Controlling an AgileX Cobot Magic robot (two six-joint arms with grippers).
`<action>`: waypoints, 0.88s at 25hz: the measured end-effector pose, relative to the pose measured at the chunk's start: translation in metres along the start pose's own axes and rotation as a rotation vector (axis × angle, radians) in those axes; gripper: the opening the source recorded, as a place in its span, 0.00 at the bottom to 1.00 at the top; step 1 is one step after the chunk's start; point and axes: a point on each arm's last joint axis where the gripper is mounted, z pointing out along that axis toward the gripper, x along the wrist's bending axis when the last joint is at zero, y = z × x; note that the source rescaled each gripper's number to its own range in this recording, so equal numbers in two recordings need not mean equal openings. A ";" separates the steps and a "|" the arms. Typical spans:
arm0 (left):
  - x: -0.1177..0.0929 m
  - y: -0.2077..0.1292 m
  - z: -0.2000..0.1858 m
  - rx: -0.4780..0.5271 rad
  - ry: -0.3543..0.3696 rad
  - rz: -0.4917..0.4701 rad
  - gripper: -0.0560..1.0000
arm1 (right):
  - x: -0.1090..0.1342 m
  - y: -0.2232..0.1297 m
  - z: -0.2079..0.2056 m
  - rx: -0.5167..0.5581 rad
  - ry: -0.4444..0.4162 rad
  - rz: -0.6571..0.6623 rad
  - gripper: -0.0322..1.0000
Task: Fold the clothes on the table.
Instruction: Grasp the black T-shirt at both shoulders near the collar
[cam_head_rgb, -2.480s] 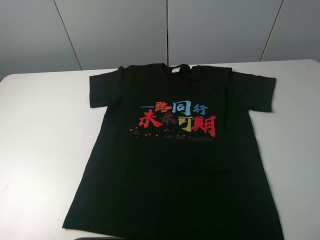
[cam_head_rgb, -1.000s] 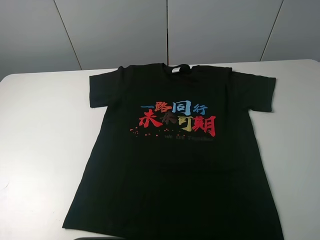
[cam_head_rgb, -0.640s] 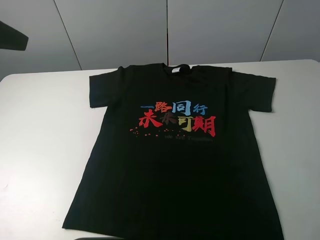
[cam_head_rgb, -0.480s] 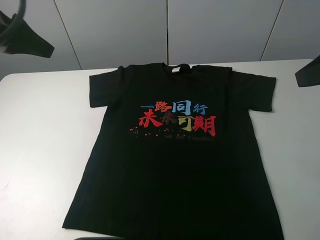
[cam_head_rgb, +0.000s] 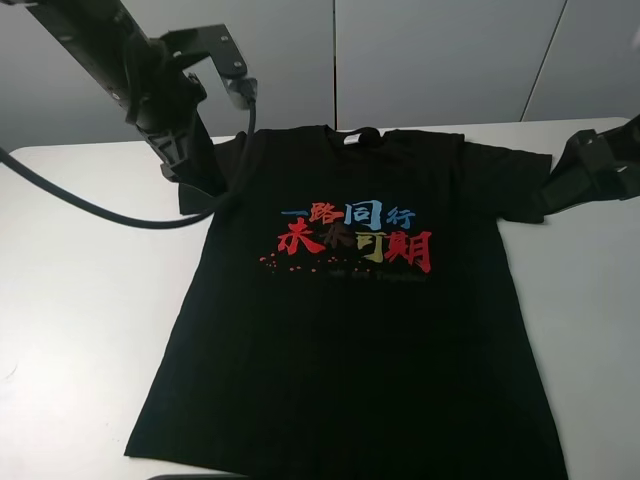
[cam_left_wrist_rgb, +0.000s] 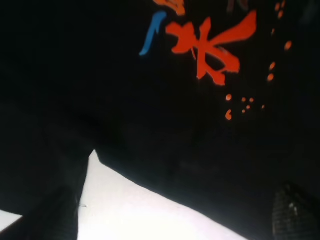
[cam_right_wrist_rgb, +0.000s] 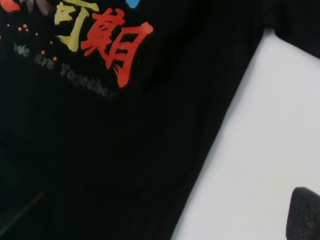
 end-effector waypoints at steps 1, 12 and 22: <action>0.001 0.003 0.011 0.038 -0.001 0.023 1.00 | 0.000 0.001 0.001 -0.002 0.000 0.000 1.00; 0.006 0.001 0.085 0.207 -0.073 0.052 1.00 | -0.001 0.002 0.003 -0.008 -0.003 -0.006 1.00; 0.004 -0.008 0.115 0.266 -0.099 0.062 1.00 | -0.001 0.002 0.003 -0.008 -0.003 -0.006 1.00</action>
